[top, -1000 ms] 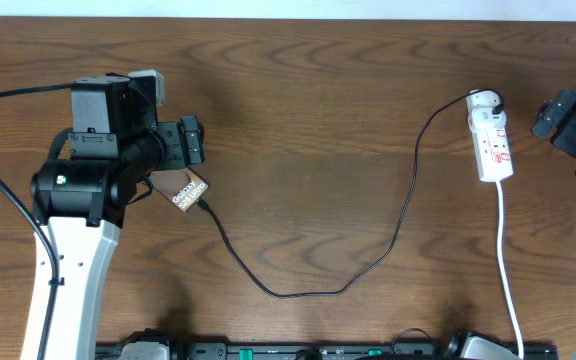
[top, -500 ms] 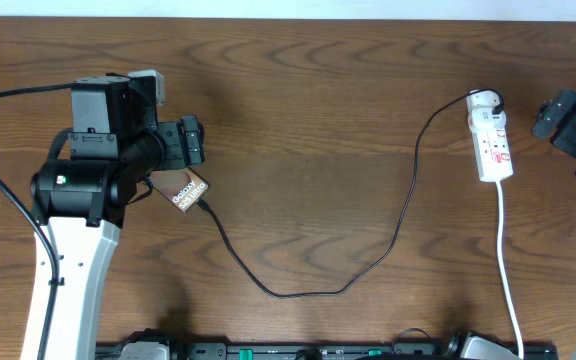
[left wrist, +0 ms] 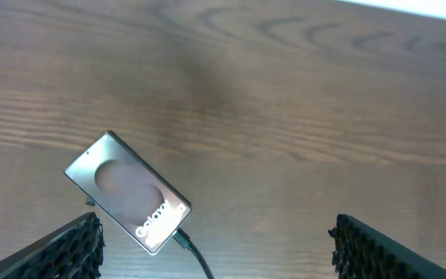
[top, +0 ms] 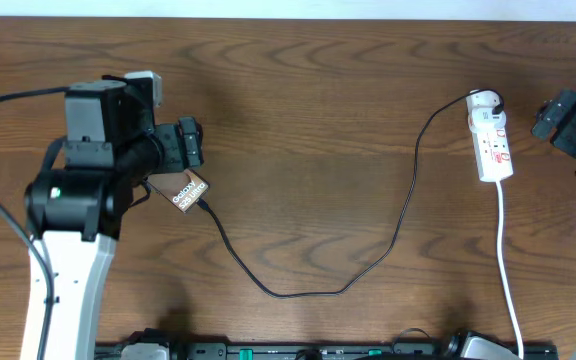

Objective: Plug charger to phone and switch on socket

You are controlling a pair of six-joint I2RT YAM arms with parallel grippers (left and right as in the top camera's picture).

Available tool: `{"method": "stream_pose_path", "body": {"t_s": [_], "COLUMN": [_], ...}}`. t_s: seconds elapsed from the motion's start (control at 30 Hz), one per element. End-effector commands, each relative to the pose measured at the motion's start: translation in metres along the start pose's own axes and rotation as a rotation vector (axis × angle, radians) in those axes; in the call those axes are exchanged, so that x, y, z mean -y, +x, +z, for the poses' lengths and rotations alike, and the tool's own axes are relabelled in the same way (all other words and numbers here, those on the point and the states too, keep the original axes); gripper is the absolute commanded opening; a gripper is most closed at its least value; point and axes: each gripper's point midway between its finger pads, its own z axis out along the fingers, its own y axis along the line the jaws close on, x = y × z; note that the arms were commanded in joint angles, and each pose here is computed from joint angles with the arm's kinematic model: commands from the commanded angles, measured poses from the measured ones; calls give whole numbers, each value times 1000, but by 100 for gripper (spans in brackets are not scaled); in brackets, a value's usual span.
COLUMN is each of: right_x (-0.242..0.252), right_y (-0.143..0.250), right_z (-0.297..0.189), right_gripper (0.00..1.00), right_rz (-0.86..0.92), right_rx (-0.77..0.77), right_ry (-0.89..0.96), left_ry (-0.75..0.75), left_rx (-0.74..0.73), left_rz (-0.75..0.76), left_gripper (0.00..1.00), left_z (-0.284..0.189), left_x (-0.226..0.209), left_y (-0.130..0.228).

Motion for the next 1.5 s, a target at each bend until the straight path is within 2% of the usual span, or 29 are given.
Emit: {"method": "stream_pose_path", "body": {"t_s": [0.0,0.33,0.77,1.1,1.37,1.47], "right_x": [-1,-1,-1,-1,-1,-1], "right_y": [1,1,1,1,1,1], "right_z": [-1,-1,-1,-1,-1,-1], "right_gripper": [99,99,99,99,99,99], "right_rz": [5,5,5,5,5,5], "right_rx": [3,3,3,3,3,3], "right_ry": [5,5,5,5,5,5], "left_ry": [20,57,100,122,131,130], "left_rx": [79,308,566,704,764,753], "left_rz": [28,65,107,129,138,137], "left_gripper": [91,91,91,91,91,91], "left_z": [-27,-107,-197,-242,-262,-265], "left_x": [7,21,32,36,37,35], "left_y": [-7,-12,4,23,36,51]}}
